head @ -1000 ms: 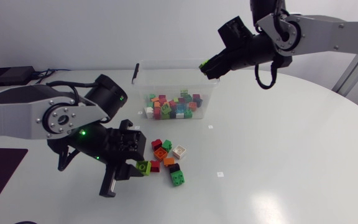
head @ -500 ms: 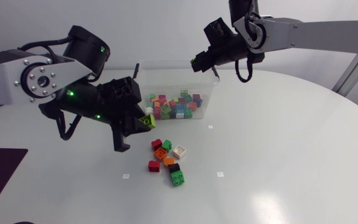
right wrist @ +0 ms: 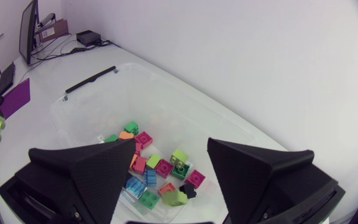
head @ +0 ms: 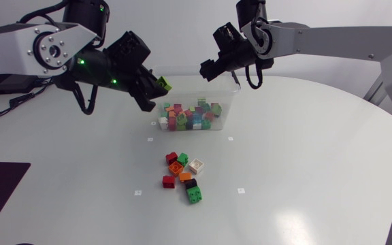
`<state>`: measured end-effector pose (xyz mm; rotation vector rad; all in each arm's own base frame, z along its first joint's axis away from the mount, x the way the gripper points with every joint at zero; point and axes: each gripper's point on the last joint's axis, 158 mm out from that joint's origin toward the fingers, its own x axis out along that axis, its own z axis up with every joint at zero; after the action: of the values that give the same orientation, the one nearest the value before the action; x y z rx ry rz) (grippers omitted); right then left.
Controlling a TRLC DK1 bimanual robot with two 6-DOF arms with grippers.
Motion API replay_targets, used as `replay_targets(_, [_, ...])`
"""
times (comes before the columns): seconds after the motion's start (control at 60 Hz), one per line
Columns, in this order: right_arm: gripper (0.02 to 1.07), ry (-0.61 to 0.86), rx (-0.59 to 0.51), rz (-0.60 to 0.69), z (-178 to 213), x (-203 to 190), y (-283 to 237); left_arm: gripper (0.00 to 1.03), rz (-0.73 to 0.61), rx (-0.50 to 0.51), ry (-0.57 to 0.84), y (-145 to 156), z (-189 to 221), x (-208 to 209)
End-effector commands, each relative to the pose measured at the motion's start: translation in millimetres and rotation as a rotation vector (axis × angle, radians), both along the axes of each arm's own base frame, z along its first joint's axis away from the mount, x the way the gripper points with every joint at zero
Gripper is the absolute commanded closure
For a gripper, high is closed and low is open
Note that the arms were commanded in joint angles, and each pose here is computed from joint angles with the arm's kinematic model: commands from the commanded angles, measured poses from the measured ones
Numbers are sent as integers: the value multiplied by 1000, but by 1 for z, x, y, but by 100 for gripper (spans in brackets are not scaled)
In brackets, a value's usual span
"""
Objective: Place the duplo bricks in the container
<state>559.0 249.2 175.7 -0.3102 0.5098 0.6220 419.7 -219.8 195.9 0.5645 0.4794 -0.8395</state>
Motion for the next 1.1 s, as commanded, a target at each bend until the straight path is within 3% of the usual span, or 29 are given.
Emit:
replay_targets(0.0, [11, -15, 19, -20, 21, -8, -8, 88, 47, -52, 4, -2, 9, 22])
replay_targets(0.3, [11, -6, 2, -14, 30, -52, -26, 88, 108, -119, 5, -12, 11, 75])
replay_targets(0.9, [11, 149, -148, 172, -56, -184, -20, 83, 209, -186, 14, -23, -4, 148])
replay_targets(1.0, [11, 179, -187, 227, -72, -204, -12, 52, 227, -191, 19, -17, -7, 154])
replay_targets(1.083, [11, 204, -219, 260, -86, -216, -7, 9, 249, -180, 19, -10, -10, 157])
